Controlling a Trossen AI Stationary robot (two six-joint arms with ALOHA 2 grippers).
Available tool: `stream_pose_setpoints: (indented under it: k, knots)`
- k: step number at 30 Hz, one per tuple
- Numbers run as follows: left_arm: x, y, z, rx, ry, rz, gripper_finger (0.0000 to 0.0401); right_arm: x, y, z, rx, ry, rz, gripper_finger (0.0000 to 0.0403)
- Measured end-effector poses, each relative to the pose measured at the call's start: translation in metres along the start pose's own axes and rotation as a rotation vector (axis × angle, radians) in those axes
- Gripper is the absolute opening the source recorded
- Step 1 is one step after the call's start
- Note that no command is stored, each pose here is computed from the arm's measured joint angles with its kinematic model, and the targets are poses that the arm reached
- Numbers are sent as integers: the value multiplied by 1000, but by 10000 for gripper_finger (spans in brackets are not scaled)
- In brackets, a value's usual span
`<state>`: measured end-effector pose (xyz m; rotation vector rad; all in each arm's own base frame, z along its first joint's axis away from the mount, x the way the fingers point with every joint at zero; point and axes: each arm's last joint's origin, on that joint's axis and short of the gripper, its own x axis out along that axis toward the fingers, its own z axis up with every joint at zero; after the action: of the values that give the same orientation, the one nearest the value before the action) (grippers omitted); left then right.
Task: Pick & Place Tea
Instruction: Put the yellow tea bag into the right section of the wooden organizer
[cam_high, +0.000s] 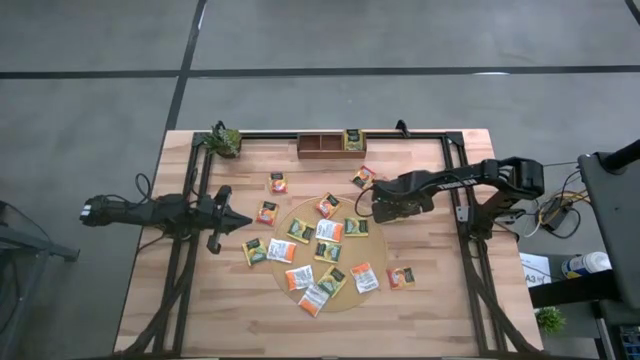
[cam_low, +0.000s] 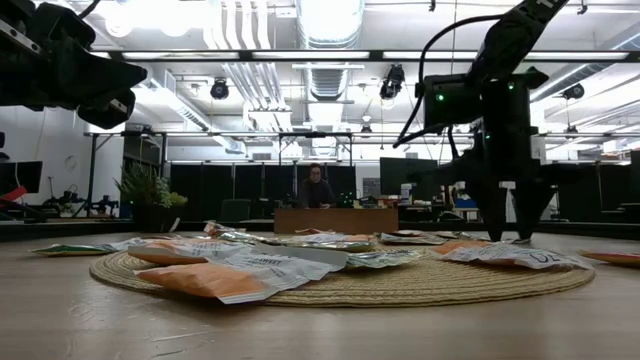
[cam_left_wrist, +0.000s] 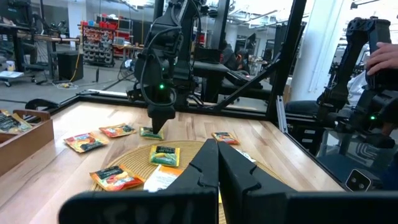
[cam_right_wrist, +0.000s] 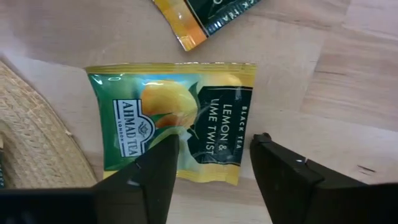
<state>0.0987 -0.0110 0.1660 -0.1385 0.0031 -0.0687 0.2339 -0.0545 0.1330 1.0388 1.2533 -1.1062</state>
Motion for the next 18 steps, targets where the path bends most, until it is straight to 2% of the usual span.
stream_pose_setpoints:
  k: [12, 15, 18]
  knots:
    - [0, 0, 0, 0, 0, 0, 0, -1, -1, 0, -3, -11, 4, 39]
    - [0, 0, 0, 0, 0, 0, 0, -2, -1, 0, -4, -25, -1, 16]
    - [0, 0, 0, 0, 0, 0, 0, -5, -1, 1, -30, -40, -1, 10]
